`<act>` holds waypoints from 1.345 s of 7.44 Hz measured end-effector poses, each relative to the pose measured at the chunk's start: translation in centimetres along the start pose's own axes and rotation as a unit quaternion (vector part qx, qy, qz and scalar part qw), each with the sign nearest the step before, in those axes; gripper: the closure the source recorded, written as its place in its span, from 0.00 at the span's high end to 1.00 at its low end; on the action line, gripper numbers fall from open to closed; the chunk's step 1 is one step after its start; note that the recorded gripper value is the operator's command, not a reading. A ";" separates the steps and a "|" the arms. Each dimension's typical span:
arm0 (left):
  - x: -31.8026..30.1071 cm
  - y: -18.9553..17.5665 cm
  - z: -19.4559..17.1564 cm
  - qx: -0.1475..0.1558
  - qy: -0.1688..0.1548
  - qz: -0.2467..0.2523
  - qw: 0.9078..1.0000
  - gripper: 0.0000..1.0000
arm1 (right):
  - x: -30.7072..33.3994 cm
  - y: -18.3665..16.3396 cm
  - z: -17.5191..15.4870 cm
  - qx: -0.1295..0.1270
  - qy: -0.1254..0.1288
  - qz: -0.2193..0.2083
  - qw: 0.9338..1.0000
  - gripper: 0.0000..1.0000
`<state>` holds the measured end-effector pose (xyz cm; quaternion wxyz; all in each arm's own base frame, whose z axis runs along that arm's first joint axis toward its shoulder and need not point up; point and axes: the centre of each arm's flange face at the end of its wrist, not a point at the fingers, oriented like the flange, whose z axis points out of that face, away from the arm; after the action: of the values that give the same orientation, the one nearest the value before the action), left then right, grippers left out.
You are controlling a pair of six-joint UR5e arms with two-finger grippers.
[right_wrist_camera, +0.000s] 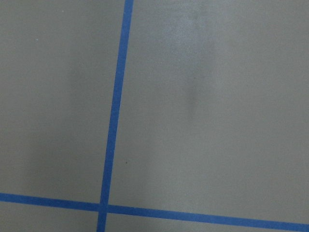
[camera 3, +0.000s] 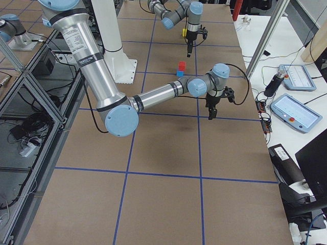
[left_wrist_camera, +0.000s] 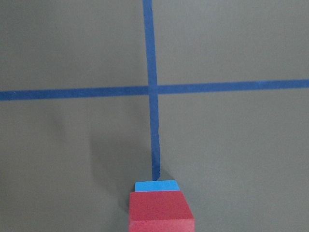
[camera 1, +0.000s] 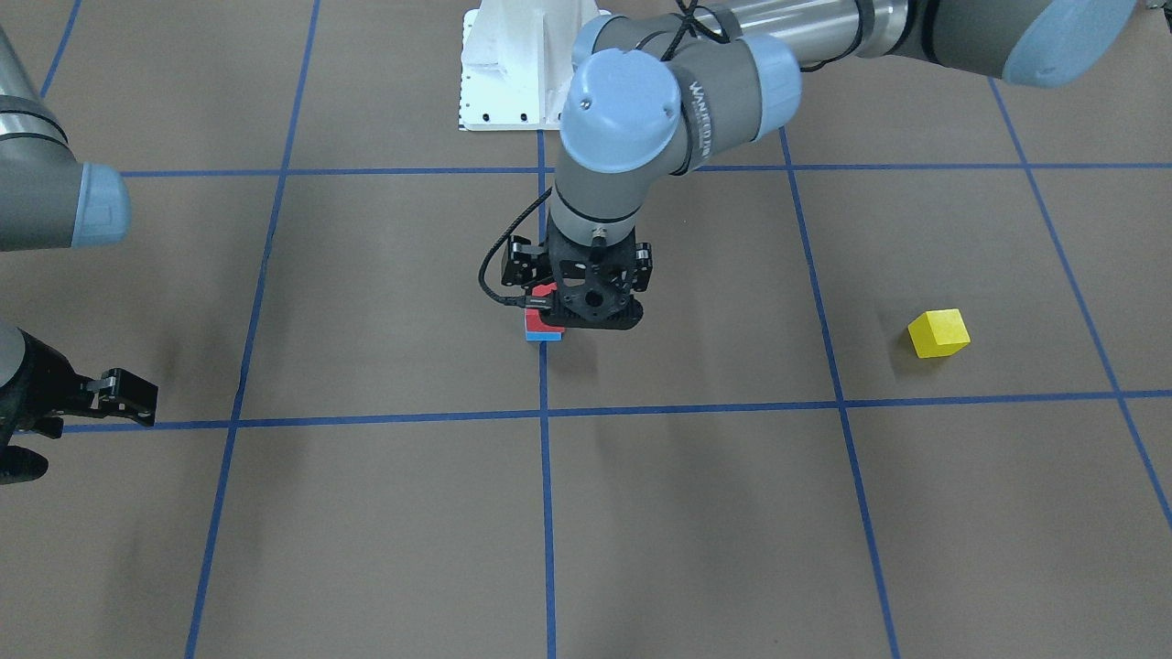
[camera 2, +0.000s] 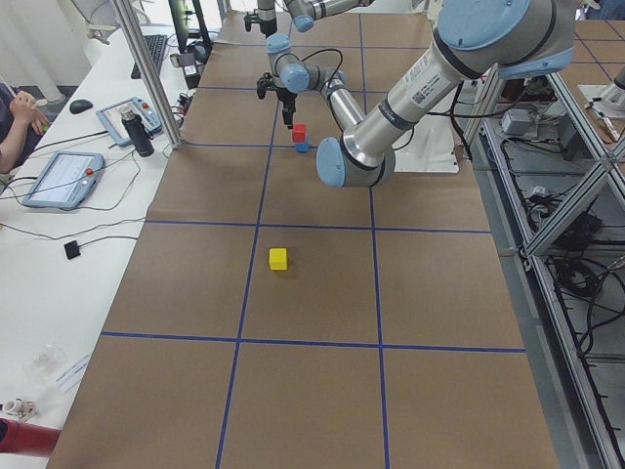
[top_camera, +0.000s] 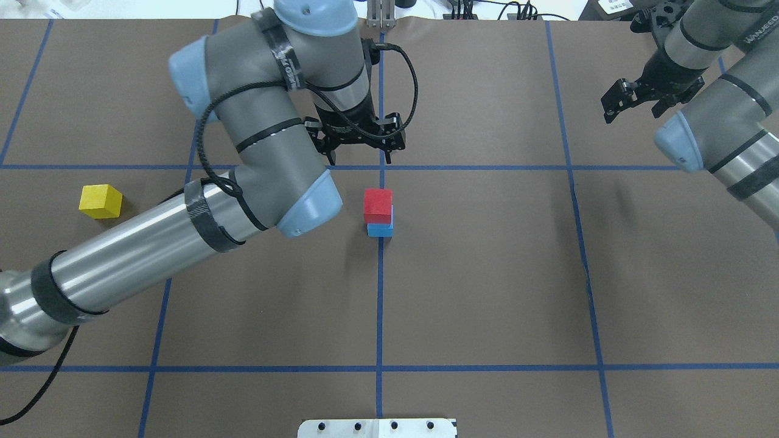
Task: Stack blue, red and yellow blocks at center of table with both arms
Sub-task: 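Open the left gripper and move it toward the yellow cube, then lower the left gripper onto the yellow cube and grasp it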
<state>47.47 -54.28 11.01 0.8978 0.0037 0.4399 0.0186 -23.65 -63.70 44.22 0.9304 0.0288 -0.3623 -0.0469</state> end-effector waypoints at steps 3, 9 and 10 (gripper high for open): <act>-22.7 1.5 -4.0 0.026 -0.055 0.029 0.998 1.00 | 0.0 0.0 0.0 0.000 -0.002 -0.004 1.000 0.99; -44.7 2.5 6.2 0.046 -0.068 0.009 0.997 1.00 | 0.1 0.1 -0.1 0.002 0.000 -0.006 1.000 0.99; -45.4 2.4 7.1 0.047 -0.067 0.003 0.997 1.00 | 0.1 0.1 0.0 0.001 0.000 -0.006 1.000 0.99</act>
<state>25.18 -53.51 51.27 0.9242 0.0483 0.3788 0.0003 -23.55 -63.65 44.26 0.9301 0.0320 -0.3623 -0.0516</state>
